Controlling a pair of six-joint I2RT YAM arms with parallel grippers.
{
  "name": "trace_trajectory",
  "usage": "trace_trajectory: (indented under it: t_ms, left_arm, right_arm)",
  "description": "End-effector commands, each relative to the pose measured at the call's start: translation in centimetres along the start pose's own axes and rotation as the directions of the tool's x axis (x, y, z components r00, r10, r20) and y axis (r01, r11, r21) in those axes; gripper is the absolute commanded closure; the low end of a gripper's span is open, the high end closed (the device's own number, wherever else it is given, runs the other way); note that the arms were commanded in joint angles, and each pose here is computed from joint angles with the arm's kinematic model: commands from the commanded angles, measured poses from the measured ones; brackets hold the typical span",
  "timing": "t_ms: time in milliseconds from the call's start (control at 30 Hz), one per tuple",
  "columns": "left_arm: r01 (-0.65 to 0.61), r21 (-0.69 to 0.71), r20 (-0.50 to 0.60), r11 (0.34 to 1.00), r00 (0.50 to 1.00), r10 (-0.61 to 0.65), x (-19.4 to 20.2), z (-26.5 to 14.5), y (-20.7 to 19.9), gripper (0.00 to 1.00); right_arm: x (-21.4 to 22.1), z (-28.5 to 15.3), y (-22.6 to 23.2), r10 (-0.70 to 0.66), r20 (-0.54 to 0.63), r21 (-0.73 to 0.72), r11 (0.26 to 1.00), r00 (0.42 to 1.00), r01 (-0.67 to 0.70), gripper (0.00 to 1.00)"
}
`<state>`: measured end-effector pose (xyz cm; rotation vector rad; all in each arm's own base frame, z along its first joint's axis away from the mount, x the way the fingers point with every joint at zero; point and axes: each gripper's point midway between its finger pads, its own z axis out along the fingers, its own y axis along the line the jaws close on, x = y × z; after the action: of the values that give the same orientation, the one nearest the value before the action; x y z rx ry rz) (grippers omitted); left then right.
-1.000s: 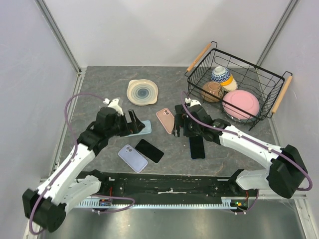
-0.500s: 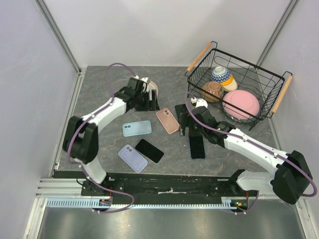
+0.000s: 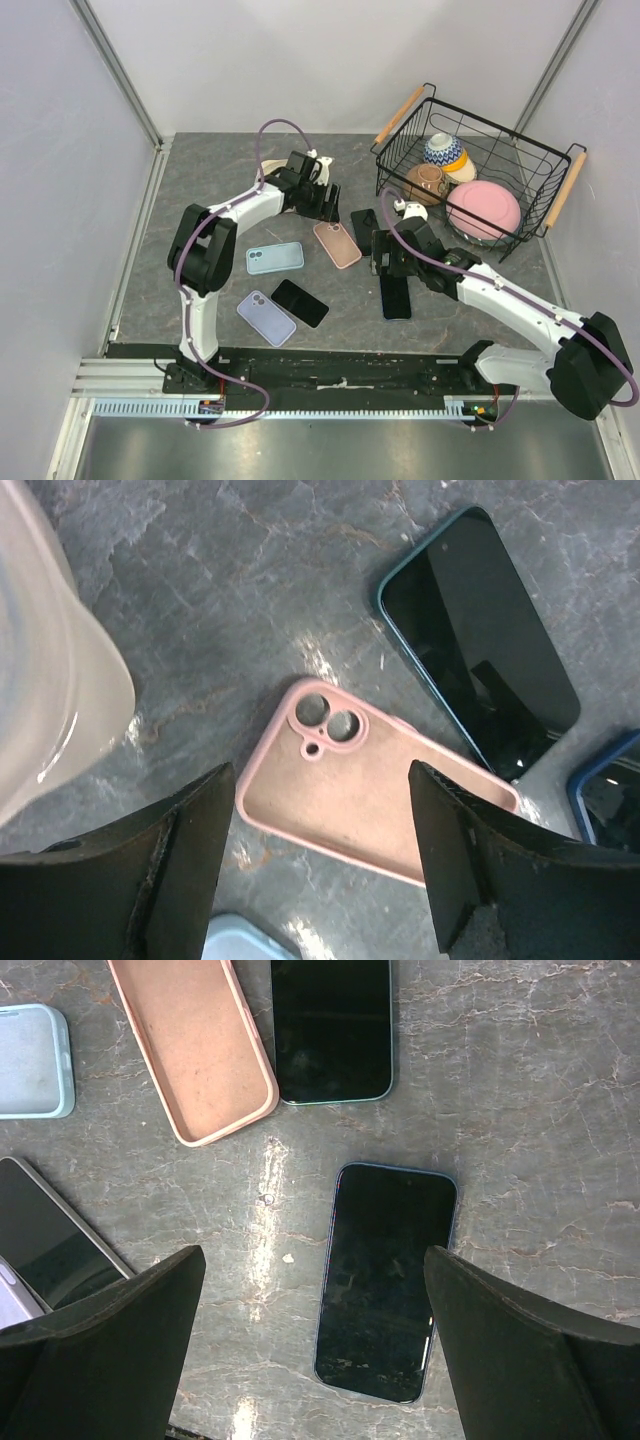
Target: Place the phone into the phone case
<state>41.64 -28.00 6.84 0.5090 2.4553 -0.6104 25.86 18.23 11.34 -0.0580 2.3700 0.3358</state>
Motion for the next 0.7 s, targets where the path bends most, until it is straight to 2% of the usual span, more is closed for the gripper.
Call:
trace_trajectory:
  t_ms: [0,267,467,500,533,600,667]
  left_arm:
    - [-0.104,-0.003,0.016,0.995,0.994,0.104,-1.4,1.7,0.3,0.24]
    - [-0.109,-0.039,-0.069,0.993,0.992,0.106,-0.2,4.5,1.3,0.41]
    - [-0.106,-0.087,-0.120,0.991,0.988,0.095,2.4,4.2,1.6,0.76]
    - [-0.105,-0.097,-0.128,0.990,0.988,0.092,2.7,4.1,1.6,0.86]
    - [-0.101,-0.113,-0.131,0.989,0.988,0.086,2.8,3.6,1.6,0.91]
    - [-0.072,-0.136,-0.142,0.988,0.989,0.053,3.8,3.0,1.8,0.98]
    - [-0.048,-0.154,-0.142,0.987,0.990,0.026,4.5,1.9,1.8,0.98]
  right_arm:
    - [-0.6,-0.7,0.0,-0.006,0.030,-0.018,1.000,1.000,0.006,0.02]
    - [-1.1,-1.5,-0.4,-0.016,0.061,-0.013,1.000,0.998,0.017,0.02]
    - [-0.9,-1.6,-0.8,-0.014,0.064,-0.001,1.000,0.998,0.014,0.02]
    - [-0.9,-1.6,-0.8,-0.014,0.063,0.000,1.000,0.998,0.014,0.02]
    - [-1.0,-1.8,-0.8,-0.011,0.067,-0.004,1.000,0.998,0.011,0.02]
    - [-0.9,-1.8,-0.7,-0.006,0.066,-0.008,1.000,0.998,0.007,0.02]
    - [-0.9,-2.0,-0.6,-0.003,0.069,-0.018,1.000,0.998,0.004,0.02]
